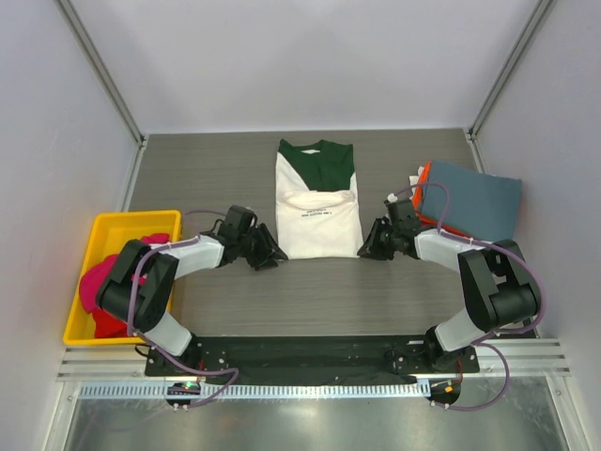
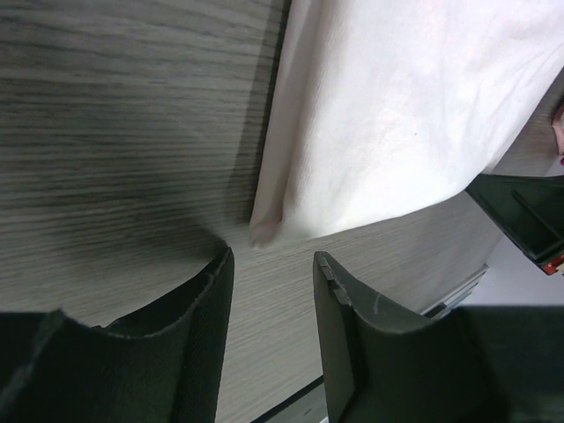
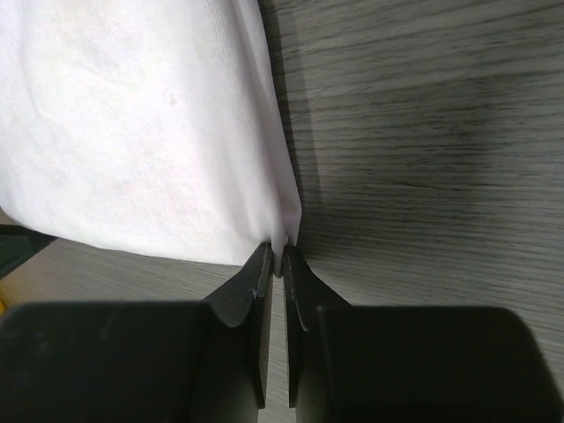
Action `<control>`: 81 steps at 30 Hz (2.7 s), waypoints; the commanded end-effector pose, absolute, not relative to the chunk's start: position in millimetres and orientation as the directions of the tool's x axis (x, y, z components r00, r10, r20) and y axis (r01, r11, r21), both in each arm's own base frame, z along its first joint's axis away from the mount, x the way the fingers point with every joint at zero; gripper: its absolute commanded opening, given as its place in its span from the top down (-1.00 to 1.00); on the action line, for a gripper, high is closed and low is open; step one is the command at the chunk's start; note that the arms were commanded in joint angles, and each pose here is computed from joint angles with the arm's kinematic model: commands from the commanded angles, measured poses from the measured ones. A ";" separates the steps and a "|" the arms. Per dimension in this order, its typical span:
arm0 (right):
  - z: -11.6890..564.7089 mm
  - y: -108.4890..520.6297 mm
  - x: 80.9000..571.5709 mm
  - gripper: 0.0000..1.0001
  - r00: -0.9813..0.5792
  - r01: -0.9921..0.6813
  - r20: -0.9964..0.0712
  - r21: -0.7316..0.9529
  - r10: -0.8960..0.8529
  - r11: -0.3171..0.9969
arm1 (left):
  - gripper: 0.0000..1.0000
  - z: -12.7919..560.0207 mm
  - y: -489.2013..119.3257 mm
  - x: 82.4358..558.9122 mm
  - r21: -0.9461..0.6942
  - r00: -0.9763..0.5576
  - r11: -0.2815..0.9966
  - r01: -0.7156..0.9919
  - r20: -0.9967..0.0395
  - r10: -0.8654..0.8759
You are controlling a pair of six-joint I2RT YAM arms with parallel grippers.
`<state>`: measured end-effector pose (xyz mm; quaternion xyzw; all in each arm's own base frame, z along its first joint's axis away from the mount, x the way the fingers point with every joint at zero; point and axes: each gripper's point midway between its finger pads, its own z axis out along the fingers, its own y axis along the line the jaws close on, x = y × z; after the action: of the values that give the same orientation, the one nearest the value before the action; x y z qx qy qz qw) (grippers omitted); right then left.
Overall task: Fold and stack the t-shirts
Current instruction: Fold the tshirt
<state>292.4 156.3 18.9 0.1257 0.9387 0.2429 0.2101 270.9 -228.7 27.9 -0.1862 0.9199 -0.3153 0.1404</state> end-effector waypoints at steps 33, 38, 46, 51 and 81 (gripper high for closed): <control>147.7 146.8 269.5 0.97 -0.784 0.030 -0.496 0.570 0.373 0.821 | 0.99 136.9 -218.8 258.4 -0.696 -0.861 0.709 -0.116 -0.286 -0.421; 110.2 137.1 212.5 0.98 -0.841 0.075 -0.407 0.564 0.356 0.822 | 1.00 115.1 -211.3 210.2 -0.698 -0.892 0.708 -0.108 -0.247 -0.380; 119.2 134.9 163.4 0.98 -0.840 0.080 -0.381 0.617 0.387 0.783 | 0.99 95.3 -215.3 142.8 -0.728 -0.915 0.678 -0.101 -0.200 -0.351; 128.1 136.2 163.6 0.97 -0.833 0.090 -0.375 0.633 0.407 0.769 | 0.99 106.2 -212.2 136.9 -0.752 -0.904 0.651 -0.104 -0.201 -0.377; 210.2 138.3 312.5 0.97 -0.689 0.085 -0.591 0.509 0.420 0.856 | 1.00 217.5 -226.0 269.3 -0.798 -0.800 0.601 -0.031 -0.341 -0.494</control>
<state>280.3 146.6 181.7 0.1489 0.9093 0.2473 0.2998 251.0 -223.9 188.6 -0.1752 0.8683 -0.3977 0.2391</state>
